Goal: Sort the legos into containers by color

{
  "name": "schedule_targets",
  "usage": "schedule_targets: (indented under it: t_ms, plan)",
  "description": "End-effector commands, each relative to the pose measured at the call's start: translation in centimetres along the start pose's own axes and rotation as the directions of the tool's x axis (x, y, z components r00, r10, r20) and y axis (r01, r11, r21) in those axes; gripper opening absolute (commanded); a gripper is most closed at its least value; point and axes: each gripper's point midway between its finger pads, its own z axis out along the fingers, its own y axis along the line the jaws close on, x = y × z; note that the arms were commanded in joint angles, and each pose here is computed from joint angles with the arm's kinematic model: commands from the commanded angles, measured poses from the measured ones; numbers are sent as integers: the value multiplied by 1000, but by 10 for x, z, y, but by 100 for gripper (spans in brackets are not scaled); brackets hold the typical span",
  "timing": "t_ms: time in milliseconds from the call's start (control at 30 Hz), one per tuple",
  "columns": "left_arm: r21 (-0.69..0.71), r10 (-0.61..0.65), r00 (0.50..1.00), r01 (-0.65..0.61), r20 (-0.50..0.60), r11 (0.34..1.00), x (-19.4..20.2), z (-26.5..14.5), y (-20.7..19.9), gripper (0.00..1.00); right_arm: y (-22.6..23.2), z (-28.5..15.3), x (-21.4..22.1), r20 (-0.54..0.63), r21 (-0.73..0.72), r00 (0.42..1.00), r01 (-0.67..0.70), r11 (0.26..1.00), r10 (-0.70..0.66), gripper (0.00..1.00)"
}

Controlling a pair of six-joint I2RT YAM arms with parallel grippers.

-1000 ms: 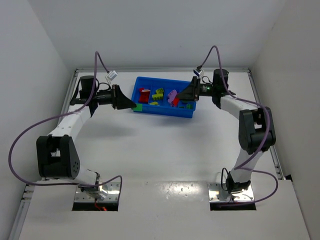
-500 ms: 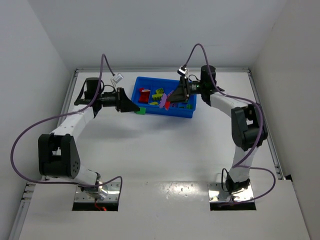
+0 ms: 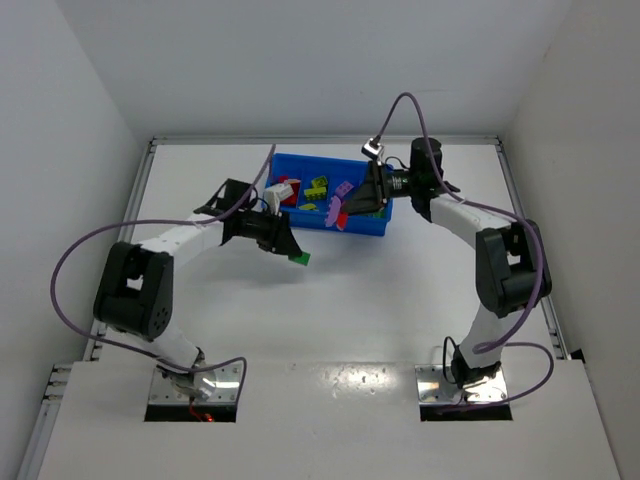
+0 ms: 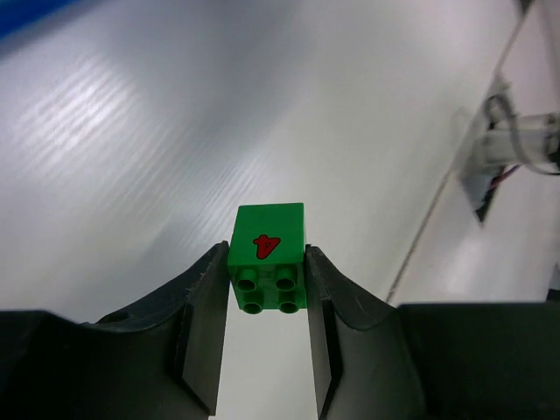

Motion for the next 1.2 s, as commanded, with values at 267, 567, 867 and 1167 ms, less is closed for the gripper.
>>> schedule_targets:
  t_ms: [267, 567, 867, 1167]
  plan:
    - [362, 52, 999, -44, -14, 931, -21, 4, -52, 86, 23, -11, 37, -38, -32, 998, 52, 998, -53, 0]
    - [554, 126, 989, -145, 73, 820, -76, -33, -111, 86, 21, -9, 44, -55, -44, 997, 58, 997, -60, 0]
    - [600, 162, 984, -176, 78, 780, -77, -41, -136, 86, 21, 3, 33, -78, -60, 994, 76, 995, -81, 0]
    - [564, 159, 984, -174, 76, 807, -86, -30, -130, 86, 32, 22, 34, -123, -94, 985, 106, 990, -117, 0]
